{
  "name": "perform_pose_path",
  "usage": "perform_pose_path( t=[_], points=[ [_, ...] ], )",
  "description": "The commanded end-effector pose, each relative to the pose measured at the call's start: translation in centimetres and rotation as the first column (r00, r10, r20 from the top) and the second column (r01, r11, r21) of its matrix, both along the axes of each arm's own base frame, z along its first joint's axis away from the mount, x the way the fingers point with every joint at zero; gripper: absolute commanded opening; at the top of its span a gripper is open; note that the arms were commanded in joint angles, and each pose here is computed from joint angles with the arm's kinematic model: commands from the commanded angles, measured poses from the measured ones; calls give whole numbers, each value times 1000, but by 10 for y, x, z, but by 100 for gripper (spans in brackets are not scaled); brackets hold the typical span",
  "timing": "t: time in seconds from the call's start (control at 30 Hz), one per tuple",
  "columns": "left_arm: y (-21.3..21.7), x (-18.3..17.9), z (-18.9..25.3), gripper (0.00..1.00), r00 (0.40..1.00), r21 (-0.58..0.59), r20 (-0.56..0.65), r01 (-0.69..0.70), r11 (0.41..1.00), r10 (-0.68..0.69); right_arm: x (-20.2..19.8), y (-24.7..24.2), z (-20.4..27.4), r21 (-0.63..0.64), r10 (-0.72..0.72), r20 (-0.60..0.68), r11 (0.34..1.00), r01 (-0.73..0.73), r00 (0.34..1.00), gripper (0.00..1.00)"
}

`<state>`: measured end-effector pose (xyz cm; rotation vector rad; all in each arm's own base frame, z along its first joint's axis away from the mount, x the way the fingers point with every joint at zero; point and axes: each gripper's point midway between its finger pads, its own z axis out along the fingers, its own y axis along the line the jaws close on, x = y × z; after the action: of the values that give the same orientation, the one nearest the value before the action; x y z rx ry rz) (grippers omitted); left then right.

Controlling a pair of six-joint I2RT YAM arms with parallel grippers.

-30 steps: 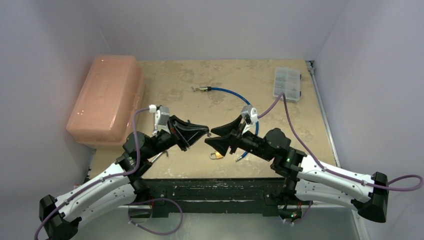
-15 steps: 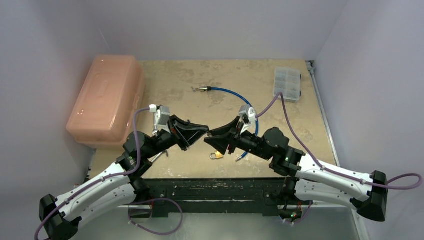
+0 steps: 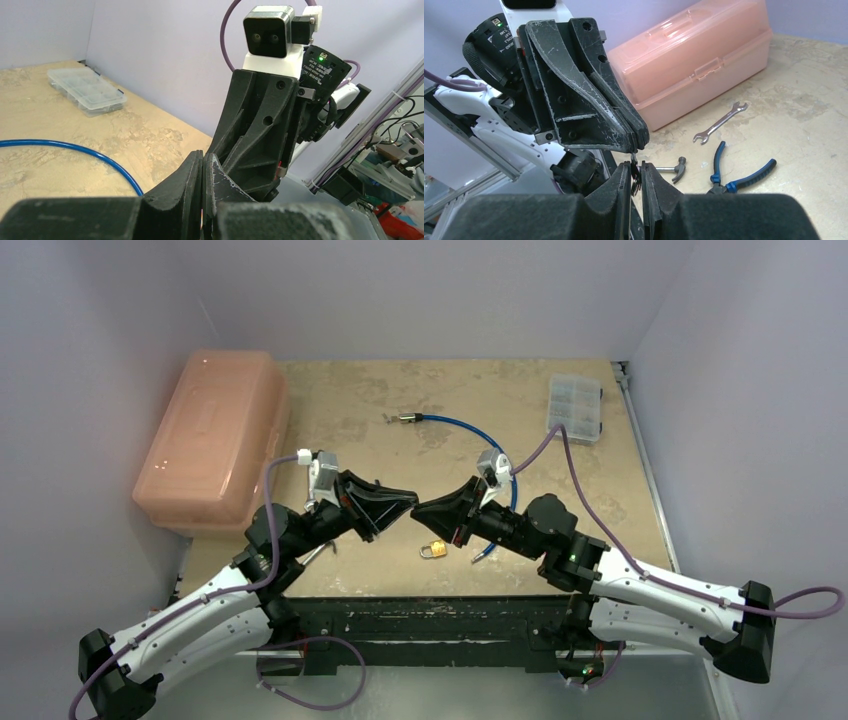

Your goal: Unlock with the key

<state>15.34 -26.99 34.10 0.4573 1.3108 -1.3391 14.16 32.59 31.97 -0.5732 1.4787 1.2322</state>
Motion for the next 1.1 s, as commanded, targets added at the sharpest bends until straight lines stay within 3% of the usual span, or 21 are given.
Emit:
perform_pose_path(
  t=[0.0,0.17,0.37,0.43,0.93,1.07],
  points=[
    [4,-2,14,0,1000,-52,30,-3,999,5,-3,-3,36,80,2,47,997,-6,999,14],
    [6,-3,17,0,999,-64,33,-9,998,11,-4,-5,37,83,1,48,997,-5,999,6],
    [8,-1,12,0,1000,-65,16,-25,998,26,-9,-9,41,92,15,57,996,-21,998,5],
    [10,-1,10,0,999,-68,14,-28,997,29,-12,-10,43,100,26,64,995,-32,998,0],
    [17,-3,1,0,999,-77,-5,-45,996,45,-20,-14,41,91,60,57,994,-65,997,0],
    [19,-7,2,17,999,-77,4,-38,996,39,-19,-12,34,58,63,39,996,-65,997,0]
  ],
)
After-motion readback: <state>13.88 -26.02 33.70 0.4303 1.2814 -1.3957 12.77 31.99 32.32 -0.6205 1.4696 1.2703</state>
